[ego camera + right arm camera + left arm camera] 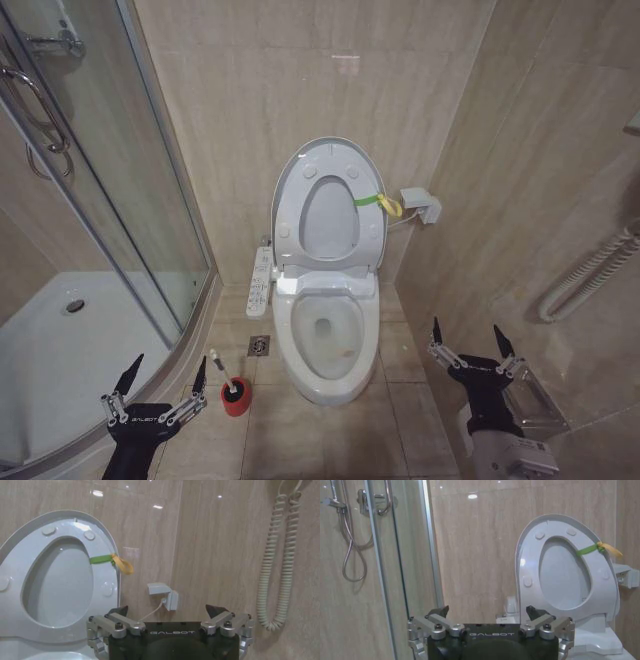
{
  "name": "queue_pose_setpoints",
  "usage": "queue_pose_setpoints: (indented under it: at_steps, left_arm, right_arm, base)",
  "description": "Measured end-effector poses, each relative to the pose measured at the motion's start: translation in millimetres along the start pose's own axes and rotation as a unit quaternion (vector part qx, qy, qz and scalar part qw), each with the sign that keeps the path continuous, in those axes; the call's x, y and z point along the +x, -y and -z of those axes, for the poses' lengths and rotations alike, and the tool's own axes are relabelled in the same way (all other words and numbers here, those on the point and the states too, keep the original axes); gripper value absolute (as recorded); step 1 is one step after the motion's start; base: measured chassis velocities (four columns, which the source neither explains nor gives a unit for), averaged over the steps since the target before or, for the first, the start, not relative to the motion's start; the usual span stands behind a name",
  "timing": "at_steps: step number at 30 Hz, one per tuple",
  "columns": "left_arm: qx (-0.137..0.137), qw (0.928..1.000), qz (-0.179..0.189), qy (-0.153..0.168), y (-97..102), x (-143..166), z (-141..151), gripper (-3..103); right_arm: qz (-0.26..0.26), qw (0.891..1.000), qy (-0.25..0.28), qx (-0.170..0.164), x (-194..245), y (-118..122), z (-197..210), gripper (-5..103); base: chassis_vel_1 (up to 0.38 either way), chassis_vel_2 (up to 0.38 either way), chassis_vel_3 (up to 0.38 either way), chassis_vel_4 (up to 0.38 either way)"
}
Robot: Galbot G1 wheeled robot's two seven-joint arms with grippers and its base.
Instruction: Open the toilet lid, clean the toilet bowl with a toilet brush, close the toilet lid, and flush.
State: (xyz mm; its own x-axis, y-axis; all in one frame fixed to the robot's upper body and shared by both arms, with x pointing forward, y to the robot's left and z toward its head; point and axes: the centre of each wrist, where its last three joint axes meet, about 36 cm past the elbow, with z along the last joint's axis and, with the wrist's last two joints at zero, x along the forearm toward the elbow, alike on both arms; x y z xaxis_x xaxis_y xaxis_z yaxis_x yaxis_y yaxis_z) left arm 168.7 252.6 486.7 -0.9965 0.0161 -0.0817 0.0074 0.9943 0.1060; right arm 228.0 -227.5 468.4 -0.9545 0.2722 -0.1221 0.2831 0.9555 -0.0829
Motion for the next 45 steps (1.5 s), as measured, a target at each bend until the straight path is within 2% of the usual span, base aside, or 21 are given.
queue_pose_setpoints:
  at_steps: [45]
  left_arm:
    - [0.0, 1.0, 0.0, 0.0, 0.0, 0.0, 0.0, 100]
  right_arm:
    - [0.0, 1.0, 0.0, 0.0, 0.0, 0.0, 0.0, 100]
  base:
    - [-0.009, 0.005, 0.008, -0.007]
